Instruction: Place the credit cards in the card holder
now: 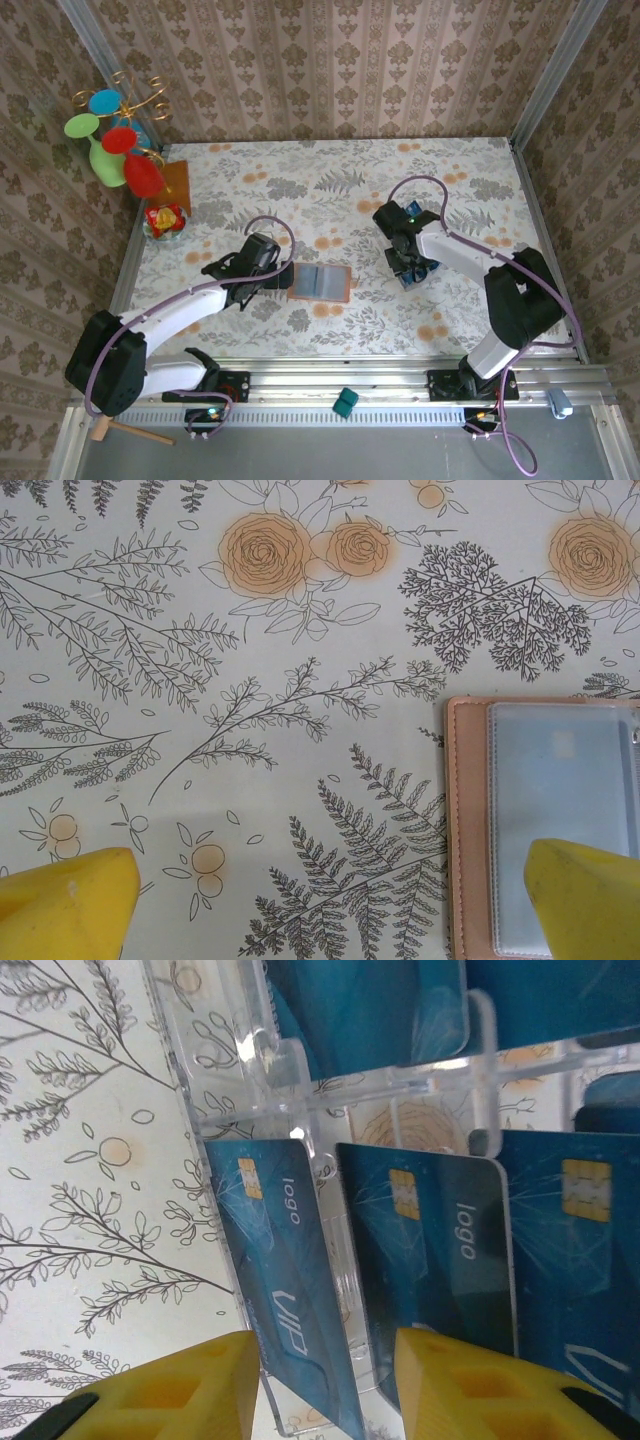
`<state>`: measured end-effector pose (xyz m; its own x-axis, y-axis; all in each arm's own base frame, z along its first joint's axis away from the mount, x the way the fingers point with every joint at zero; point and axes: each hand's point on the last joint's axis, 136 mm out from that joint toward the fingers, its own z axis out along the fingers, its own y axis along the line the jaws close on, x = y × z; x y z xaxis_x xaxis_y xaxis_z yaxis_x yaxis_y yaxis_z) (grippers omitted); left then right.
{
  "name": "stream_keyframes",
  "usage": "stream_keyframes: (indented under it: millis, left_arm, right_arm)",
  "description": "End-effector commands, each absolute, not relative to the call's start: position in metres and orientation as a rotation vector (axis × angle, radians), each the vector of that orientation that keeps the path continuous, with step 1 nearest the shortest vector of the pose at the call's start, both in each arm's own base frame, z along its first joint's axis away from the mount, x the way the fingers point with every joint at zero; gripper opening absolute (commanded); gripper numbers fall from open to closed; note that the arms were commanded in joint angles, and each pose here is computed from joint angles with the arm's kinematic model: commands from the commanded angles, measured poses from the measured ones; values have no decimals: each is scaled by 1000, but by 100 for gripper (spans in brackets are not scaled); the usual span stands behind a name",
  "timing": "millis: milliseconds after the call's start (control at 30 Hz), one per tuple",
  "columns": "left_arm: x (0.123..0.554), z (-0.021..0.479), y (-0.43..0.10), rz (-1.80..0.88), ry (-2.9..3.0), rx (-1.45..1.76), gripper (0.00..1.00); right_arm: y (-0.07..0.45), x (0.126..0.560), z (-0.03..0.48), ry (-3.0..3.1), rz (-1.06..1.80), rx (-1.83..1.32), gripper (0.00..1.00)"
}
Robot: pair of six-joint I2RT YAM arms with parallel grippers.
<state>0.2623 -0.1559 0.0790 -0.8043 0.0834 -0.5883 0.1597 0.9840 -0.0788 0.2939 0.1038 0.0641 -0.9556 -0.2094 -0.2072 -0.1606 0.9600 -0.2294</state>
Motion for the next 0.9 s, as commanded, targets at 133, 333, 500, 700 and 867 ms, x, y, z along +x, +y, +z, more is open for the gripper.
stream_keyframes:
  millis: [133, 333, 500, 700, 867]
  left_arm:
    - [265, 90, -158, -185, 2491, 158, 100]
    - [266, 90, -158, -184, 2487, 159, 100]
    - [266, 88, -159, -184, 2492, 162, 100]
    - [266, 87, -160, -186, 2494, 165, 100]
    - [267, 87, -161, -189, 2491, 166, 100]
  right_arm:
    - [99, 288, 49, 2916, -360, -310, 40]
    - [104, 287, 49, 2917, -314, -304, 32]
    - [106, 287, 54, 2909, -286, -305, 23]
    - [110, 288, 58, 2907, -255, -321, 19]
    - [115, 289, 62, 2902, -223, -330, 19]
